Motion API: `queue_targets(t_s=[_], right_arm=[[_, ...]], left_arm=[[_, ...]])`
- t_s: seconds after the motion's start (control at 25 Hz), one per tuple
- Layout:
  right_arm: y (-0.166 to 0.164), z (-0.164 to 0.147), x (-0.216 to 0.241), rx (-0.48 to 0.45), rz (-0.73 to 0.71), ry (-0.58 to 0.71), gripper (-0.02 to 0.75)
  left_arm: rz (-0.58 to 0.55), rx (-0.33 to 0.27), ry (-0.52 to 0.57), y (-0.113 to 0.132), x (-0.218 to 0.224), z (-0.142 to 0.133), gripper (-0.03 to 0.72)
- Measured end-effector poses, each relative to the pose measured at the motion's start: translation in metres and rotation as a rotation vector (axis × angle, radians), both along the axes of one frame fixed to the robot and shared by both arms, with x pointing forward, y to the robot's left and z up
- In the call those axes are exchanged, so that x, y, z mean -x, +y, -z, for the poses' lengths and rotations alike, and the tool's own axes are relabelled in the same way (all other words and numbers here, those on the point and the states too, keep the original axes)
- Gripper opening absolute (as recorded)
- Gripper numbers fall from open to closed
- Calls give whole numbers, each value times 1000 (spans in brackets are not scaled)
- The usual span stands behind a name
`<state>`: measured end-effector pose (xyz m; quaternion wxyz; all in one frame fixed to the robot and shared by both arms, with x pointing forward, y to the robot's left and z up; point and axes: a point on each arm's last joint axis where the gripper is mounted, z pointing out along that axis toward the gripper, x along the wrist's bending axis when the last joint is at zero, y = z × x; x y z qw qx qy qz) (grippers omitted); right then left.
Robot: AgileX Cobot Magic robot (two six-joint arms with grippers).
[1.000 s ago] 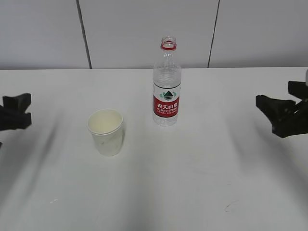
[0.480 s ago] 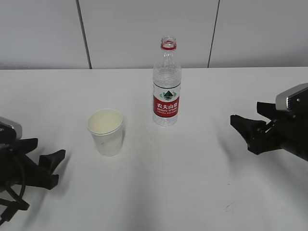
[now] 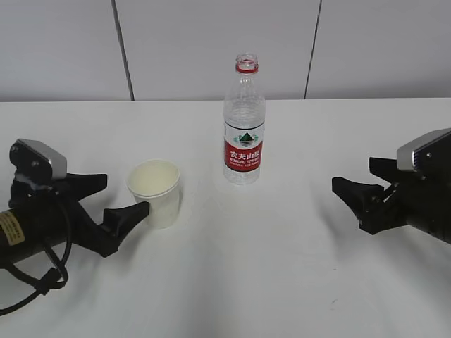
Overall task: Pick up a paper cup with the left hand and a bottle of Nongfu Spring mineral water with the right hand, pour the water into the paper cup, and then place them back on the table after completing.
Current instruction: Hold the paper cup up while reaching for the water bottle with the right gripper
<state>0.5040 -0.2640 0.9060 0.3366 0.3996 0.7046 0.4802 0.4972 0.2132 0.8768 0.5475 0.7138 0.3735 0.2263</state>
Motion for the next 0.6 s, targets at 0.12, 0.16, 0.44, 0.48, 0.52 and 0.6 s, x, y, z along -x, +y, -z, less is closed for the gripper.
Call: queue_targets(t_s=[0.12, 0.16, 0.44, 0.48, 0.52, 0.6], right_arm=[[0, 0, 0, 2, -1, -1, 587], [0, 0, 0, 1, -1, -3, 587], [2, -3, 0, -15, -19, -37, 587], [2, -3, 0, -15, -25, -38, 587], [3, -2, 0, -14, -29, -36, 587], [3, -1, 0, -11, -41, -32, 587]], left_arm=[[53, 10, 5, -5, -7, 3, 642], [67, 13, 12, -7, -8, 6, 644], [99, 33, 53, -13, -24, 23, 645], [105, 38, 59, -14, -26, 25, 645], [109, 42, 65, -14, -28, 27, 645], [118, 44, 66, -16, -32, 30, 641]])
